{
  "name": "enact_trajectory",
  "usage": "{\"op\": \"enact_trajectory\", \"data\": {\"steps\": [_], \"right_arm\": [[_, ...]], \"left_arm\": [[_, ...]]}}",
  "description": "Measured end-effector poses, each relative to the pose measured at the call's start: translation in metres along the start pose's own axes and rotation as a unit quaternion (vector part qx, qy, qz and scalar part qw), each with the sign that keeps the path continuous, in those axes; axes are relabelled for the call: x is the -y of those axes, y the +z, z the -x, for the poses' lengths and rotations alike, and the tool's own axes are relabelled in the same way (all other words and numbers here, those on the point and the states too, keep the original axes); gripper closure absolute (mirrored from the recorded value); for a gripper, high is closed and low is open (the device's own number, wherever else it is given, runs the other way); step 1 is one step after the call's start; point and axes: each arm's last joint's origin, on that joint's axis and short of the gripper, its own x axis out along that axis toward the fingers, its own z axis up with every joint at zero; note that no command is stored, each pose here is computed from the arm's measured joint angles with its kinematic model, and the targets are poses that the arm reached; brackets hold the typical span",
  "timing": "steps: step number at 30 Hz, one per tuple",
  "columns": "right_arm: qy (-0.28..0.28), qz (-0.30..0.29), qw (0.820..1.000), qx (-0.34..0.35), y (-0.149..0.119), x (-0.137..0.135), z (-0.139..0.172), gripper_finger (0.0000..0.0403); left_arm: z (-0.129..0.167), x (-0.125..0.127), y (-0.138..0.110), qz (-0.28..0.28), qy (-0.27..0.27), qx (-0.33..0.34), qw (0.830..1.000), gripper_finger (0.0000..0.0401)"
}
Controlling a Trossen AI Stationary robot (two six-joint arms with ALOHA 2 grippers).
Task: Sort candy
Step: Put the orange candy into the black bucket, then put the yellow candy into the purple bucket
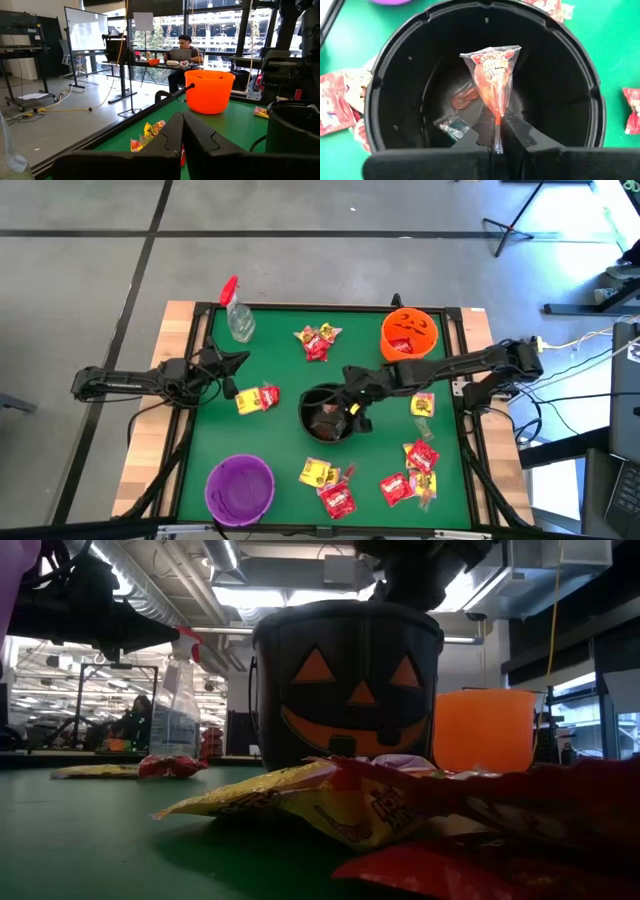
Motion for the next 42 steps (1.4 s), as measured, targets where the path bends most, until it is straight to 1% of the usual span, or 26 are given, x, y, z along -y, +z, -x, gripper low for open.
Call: {"op": "enact_trajectory", "data": {"steps": [5, 11, 14, 21, 24, 27, 32, 38, 42], "right_arm": [[0.0, 0.021, 1.0, -0.005, 0.01, 0.001, -0.009, 0.0386], [0.003, 0.029, 0.999, -0.032, 0.007, 0.002, -0.02, 0.0383], [0.004, 0.028, 0.999, -0.043, 0.004, 0.002, -0.022, 0.0365], [0.004, 0.028, 0.999, -0.041, 0.005, 0.002, -0.022, 0.0303], [0.004, 0.028, 0.999, -0.039, 0.005, 0.002, -0.022, 0.0288], [0.003, 0.03, 0.999, -0.031, 0.007, 0.002, -0.021, 0.0284], [0.002, 0.031, 0.999, -0.015, 0.01, 0.001, -0.006, 0.0292], [-0.002, 0.034, 0.999, 0.027, 0.016, -0.002, 0.028, 0.0305], [-0.006, 0.036, 0.999, 0.024, 0.011, -0.008, 0.045, 0.0312]], "left_arm": [[0.0, 0.0, 0.0, 0.0, 0.0, 0.0, 1.0, 0.04], [0.0, 0.0, 0.0, 0.0, 0.0, 0.0, 1.0, 0.04], [0.0, 0.0, 0.0, 0.0, 0.0, 0.0, 1.0, 0.04], [0.0, 0.0, 0.0, 0.0, 0.0, 0.0, 1.0, 0.04], [0.0, 0.0, 0.0, 0.0, 0.0, 0.0, 1.0, 0.04], [0.0, 0.0, 0.0, 0.0, 0.0, 0.0, 1.0, 0.04], [0.0, 0.0, 0.0, 0.0, 0.0, 0.0, 1.0, 0.04], [0.0, 0.0, 0.0, 0.0, 0.0, 0.0, 1.0, 0.04], [0.0, 0.0, 0.0, 0.0, 0.0, 0.0, 1.0, 0.04]]}}
